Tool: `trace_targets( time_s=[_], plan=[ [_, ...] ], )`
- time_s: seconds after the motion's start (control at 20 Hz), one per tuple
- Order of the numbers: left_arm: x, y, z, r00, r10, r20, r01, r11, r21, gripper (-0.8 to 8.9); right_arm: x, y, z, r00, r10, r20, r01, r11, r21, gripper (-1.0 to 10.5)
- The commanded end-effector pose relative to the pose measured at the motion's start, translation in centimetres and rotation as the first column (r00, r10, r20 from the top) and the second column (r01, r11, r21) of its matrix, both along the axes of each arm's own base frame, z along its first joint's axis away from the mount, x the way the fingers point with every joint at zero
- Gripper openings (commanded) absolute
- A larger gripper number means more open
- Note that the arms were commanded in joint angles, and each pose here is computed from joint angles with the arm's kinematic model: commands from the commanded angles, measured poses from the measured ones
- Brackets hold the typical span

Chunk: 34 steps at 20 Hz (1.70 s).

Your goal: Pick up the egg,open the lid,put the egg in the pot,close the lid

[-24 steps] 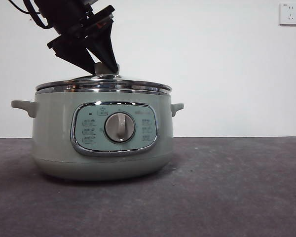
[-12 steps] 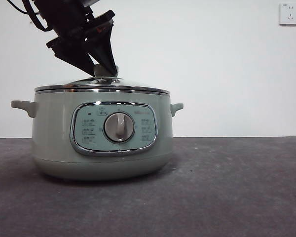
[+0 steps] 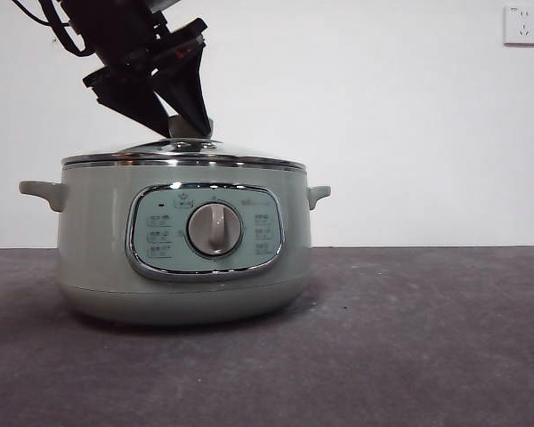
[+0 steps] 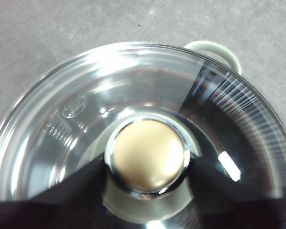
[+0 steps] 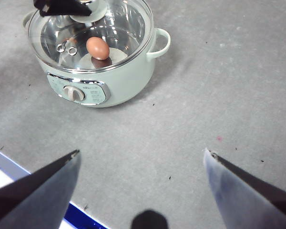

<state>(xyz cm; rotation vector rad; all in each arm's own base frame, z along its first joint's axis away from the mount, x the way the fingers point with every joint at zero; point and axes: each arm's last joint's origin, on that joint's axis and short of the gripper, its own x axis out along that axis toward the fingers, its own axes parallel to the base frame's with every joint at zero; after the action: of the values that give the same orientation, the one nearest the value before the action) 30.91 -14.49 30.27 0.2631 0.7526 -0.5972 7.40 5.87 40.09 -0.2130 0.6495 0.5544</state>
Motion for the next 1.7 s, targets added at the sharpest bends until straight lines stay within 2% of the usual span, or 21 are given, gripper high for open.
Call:
trace_targets(
  time_s=[0.05,0.3,0.5,0.7,0.95,1.2,1.5,1.55,1.6,1.7],
  plan=[
    [0.2,0.3,-1.7,0.997,0.027,-0.076,-0.023,0.998,0.052,4.14,0.0,0.1,-0.2,1.0,-0.007,-0.01,0.007,1.0,0.005,4.4],
    [0.0,0.4,-0.3,0.997,0.027,-0.071,-0.023,0.999,0.049,4.14,0.0,0.1,-0.2,1.0,-0.008,-0.011,0.008,1.0,0.007,4.4],
    [-1.5,1.0,2.9,0.999,0.024,-0.032,-0.024,0.999,0.03,4.14,0.0,0.1,-0.2,1.0,-0.008,-0.011,0.008,1.0,0.007,4.4],
    [-5.7,2.6,7.6,0.998,-0.047,-0.045,0.045,0.998,-0.046,4.12,0.1,0.1,-0.2,1.0,-0.006,-0.012,0.006,1.0,0.004,4.4],
    [-11.9,4.9,11.6,0.985,-0.156,-0.071,0.144,0.978,-0.153,4.09,0.0,0.2,-0.2,1.0,0.015,-0.023,-0.015,1.0,0.016,4.4],
    [-15.8,6.5,12.4,0.974,-0.184,-0.13,0.162,0.972,-0.168,4.09,-0.1,0.1,-0.4,0.998,0.041,-0.055,-0.04,0.999,0.018,4.4],
    [-16.3,6.7,12.3,0.969,-0.194,-0.154,0.167,0.97,-0.174,3.96,-0.4,-0.1,-0.8,0.994,0.038,-0.098,-0.04,0.999,-0.015,4.4],
    [-16.3,6.7,12.3,0.969,-0.194,-0.154,0.167,0.97,-0.174,3.19,-0.4,-0.1,-0.8,0.994,0.037,-0.1,-0.039,0.999,-0.015,4.2],
    [-16.3,6.7,12.3,0.969,-0.194,-0.154,0.167,0.97,-0.174,1.91,-0.4,-0.1,-0.8,0.994,0.038,-0.1,-0.039,0.999,-0.015,3.2],
    [-16.3,6.7,12.3,0.969,-0.194,-0.154,0.167,0.97,-0.174,-0.2,-0.4,-0.1,-0.8,0.994,0.041,-0.1,-0.042,0.999,-0.014,-0.1]
  ],
)
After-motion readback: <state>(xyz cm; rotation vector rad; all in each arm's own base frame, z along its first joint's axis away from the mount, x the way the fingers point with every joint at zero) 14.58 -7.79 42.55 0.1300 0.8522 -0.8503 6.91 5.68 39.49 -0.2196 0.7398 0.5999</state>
